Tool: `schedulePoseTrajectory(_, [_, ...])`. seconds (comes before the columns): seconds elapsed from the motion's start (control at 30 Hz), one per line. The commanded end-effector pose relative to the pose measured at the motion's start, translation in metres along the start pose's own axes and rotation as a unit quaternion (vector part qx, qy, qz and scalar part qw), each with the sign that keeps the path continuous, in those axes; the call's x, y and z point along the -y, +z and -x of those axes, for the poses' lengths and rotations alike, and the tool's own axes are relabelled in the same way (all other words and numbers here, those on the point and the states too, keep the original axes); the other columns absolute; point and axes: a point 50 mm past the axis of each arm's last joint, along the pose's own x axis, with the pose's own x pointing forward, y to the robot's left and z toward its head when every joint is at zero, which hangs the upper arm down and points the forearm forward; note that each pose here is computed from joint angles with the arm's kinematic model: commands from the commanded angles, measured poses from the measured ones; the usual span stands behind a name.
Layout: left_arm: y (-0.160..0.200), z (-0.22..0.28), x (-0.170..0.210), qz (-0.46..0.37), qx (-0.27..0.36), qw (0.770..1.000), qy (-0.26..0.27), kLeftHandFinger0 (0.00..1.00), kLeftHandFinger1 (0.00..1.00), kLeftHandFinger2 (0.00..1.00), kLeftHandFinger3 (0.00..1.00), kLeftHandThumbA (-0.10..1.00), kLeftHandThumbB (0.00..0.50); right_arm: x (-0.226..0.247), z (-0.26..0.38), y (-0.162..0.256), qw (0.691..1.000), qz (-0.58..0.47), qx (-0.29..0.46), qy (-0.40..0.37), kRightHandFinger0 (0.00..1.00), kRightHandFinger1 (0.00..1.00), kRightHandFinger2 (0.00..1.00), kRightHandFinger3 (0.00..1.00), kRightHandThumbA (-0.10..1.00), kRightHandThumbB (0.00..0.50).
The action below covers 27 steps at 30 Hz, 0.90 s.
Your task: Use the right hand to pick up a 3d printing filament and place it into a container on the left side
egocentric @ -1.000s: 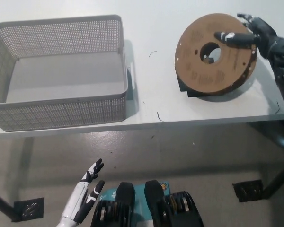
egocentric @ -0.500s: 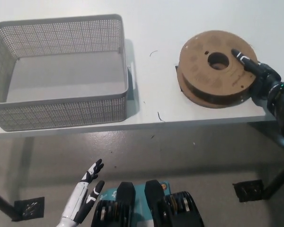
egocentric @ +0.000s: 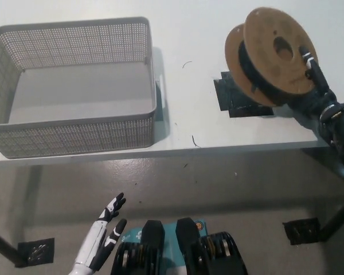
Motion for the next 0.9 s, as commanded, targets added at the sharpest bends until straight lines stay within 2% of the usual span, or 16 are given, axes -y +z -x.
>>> schedulePoseTrajectory(0.0, [0.007,-0.004,-0.005,-0.005,0.032,0.999,-0.004,1.00,1.00,1.00,1.00,1.00,0.198,-0.134,0.008,0.070,0.983,-0.046,0.057,0.168,0.00,0.25,0.72,0.75,-0.10,0.064])
schedulePoseTrajectory(0.07, [0.007,-0.004,-0.005,-0.005,0.032,0.999,-0.004,1.00,1.00,1.00,1.00,1.00,0.200,-0.154,0.011,0.076,0.981,-0.036,0.065,0.180,0.00,0.22,0.72,0.71,-0.10,0.060])
schedulePoseTrajectory(0.13, [0.007,-0.004,-0.005,-0.007,0.032,0.999,-0.006,1.00,1.00,1.00,1.00,1.00,0.198,-0.173,0.016,0.082,0.977,-0.004,0.064,0.205,0.00,0.18,0.68,0.51,-0.10,0.050])
schedulePoseTrajectory(0.17, [0.007,-0.004,-0.005,-0.008,0.032,0.999,-0.006,1.00,1.00,1.00,1.00,1.00,0.197,-0.180,0.017,0.083,0.976,0.004,0.064,0.209,0.00,0.13,0.63,0.51,-0.10,0.066])
schedulePoseTrajectory(0.2, [0.007,-0.003,-0.005,-0.009,0.033,0.999,-0.007,1.00,1.00,1.00,1.00,1.00,0.197,-0.187,0.018,0.084,0.976,0.012,0.064,0.210,0.00,0.08,0.63,0.59,-0.10,0.071])
schedulePoseTrajectory(0.23, [0.008,-0.003,-0.005,-0.009,0.033,0.999,-0.007,1.00,1.00,1.00,1.00,1.00,0.192,-0.195,0.019,0.085,0.975,0.020,0.070,0.210,0.00,0.05,0.62,0.83,-0.10,0.092])
schedulePoseTrajectory(0.27, [0.008,-0.003,-0.005,-0.011,0.034,0.999,-0.009,1.00,1.00,1.00,1.00,1.00,0.176,-0.203,0.021,0.085,0.974,0.028,0.072,0.212,0.00,0.03,0.62,1.00,-0.10,0.092])
schedulePoseTrajectory(0.43, [0.006,-0.001,-0.004,-0.012,0.030,0.999,-0.007,1.00,1.00,1.00,1.00,1.00,0.175,-0.241,0.026,0.079,0.973,0.089,0.056,0.205,0.00,0.02,0.62,1.00,-0.10,0.096])
schedulePoseTrajectory(0.5, [0.006,-0.001,-0.005,-0.011,0.030,0.999,-0.005,1.00,1.00,1.00,1.00,1.00,0.190,-0.261,0.029,0.070,0.968,0.120,0.055,0.213,0.00,0.06,0.64,1.00,-0.10,0.072])
schedulePoseTrajectory(0.53, [0.006,-0.001,-0.005,-0.012,0.030,0.999,-0.004,1.00,1.00,1.00,1.00,1.00,0.193,-0.268,0.030,0.065,0.964,0.137,0.054,0.222,0.00,0.07,0.62,1.00,-0.10,0.044])
schedulePoseTrajectory(0.63, [0.006,-0.001,-0.004,-0.012,0.030,0.999,-0.005,1.00,1.00,1.00,1.00,1.00,0.186,-0.289,0.031,0.045,0.955,0.163,0.044,0.243,0.00,0.05,0.57,1.00,-0.10,0.057])
schedulePoseTrajectory(0.67, [0.006,-0.002,-0.003,-0.011,0.031,0.999,-0.005,1.00,1.00,1.00,1.00,1.00,0.187,-0.297,0.031,0.037,0.953,0.169,0.039,0.247,0.00,0.06,0.57,1.00,-0.10,0.077])
schedulePoseTrajectory(0.7, [0.006,-0.001,-0.002,-0.011,0.031,0.999,-0.005,1.00,1.00,1.00,1.00,1.00,0.186,-0.301,0.032,0.031,0.953,0.172,0.034,0.249,0.00,0.06,0.57,1.00,-0.10,0.075])
schedulePoseTrajectory(0.87, [0.007,0.001,0.000,-0.007,0.031,0.999,-0.007,1.00,1.00,1.00,1.00,1.00,0.188,-0.323,0.032,-0.008,0.950,0.176,0.003,0.257,0.00,0.11,0.63,1.00,-0.10,0.075])
